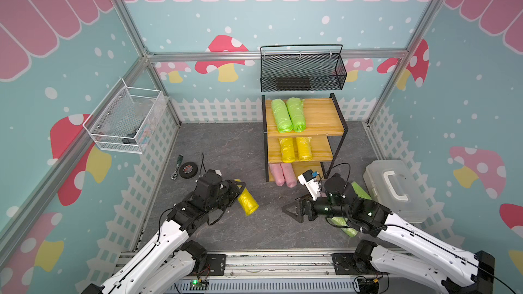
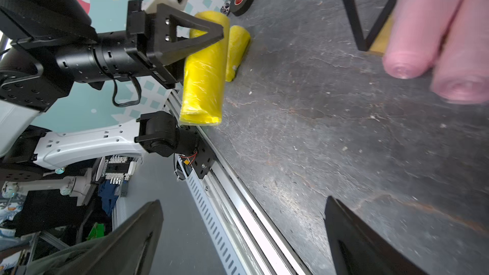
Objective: Sort the rolls of trash bags by color and place them on the shelf
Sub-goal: Pick up the roll of trash bags from the center of the board.
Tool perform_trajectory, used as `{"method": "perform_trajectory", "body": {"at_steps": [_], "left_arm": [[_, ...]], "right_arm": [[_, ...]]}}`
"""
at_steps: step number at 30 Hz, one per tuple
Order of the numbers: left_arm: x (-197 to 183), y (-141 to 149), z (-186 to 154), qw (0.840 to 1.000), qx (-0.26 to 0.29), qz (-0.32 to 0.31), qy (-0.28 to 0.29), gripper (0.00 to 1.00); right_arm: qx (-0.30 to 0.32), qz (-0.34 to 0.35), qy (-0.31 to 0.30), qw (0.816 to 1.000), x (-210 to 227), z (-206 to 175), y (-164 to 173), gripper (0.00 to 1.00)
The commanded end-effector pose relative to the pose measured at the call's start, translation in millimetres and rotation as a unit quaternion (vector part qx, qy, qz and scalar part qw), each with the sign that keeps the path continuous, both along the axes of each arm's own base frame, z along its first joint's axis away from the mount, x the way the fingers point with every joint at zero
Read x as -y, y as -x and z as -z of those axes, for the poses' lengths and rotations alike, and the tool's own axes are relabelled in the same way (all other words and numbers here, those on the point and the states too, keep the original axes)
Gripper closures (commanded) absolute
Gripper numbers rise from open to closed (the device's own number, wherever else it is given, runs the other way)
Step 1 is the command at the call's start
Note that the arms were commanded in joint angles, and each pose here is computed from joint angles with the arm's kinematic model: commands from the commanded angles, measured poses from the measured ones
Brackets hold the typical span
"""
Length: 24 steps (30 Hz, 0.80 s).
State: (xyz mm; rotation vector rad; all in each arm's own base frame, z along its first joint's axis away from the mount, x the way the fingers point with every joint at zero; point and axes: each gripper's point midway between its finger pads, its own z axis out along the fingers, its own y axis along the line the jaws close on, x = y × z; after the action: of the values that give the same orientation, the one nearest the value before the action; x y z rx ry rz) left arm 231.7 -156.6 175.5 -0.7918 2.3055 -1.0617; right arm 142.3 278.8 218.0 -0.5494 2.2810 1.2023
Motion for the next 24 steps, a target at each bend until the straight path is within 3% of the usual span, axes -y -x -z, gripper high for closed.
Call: {"method": "perform_trajectory", "body": {"at_steps": [1,8,14,24], "left_arm": [[3.3,-0.4,-13.0,0.999,0.004,-0.024,0.039,1.0],[11.3,3.9,-25.7,0.998,0.013,-0.023,0.055,1.0],[23.0,8.9,-35.6,0.996,0.019,-0.012,0.082,1.0],[37.1,14.7,-49.8,0.992,0.031,0.0,0.126,1.0]], "right_arm": [[0.027,-0.003,-0.04,0.999,-30.3,-25.4,-4.4,0.01],[0.019,-0.041,-0.063,0.997,-81.5,-29.1,4.9,0.01],[0.028,-0.054,-0.065,0.996,-98.6,-35.9,8.3,0.01],[0.023,-0.038,0.01,0.999,-104.2,-10.9,-2.8,0.01]]}}
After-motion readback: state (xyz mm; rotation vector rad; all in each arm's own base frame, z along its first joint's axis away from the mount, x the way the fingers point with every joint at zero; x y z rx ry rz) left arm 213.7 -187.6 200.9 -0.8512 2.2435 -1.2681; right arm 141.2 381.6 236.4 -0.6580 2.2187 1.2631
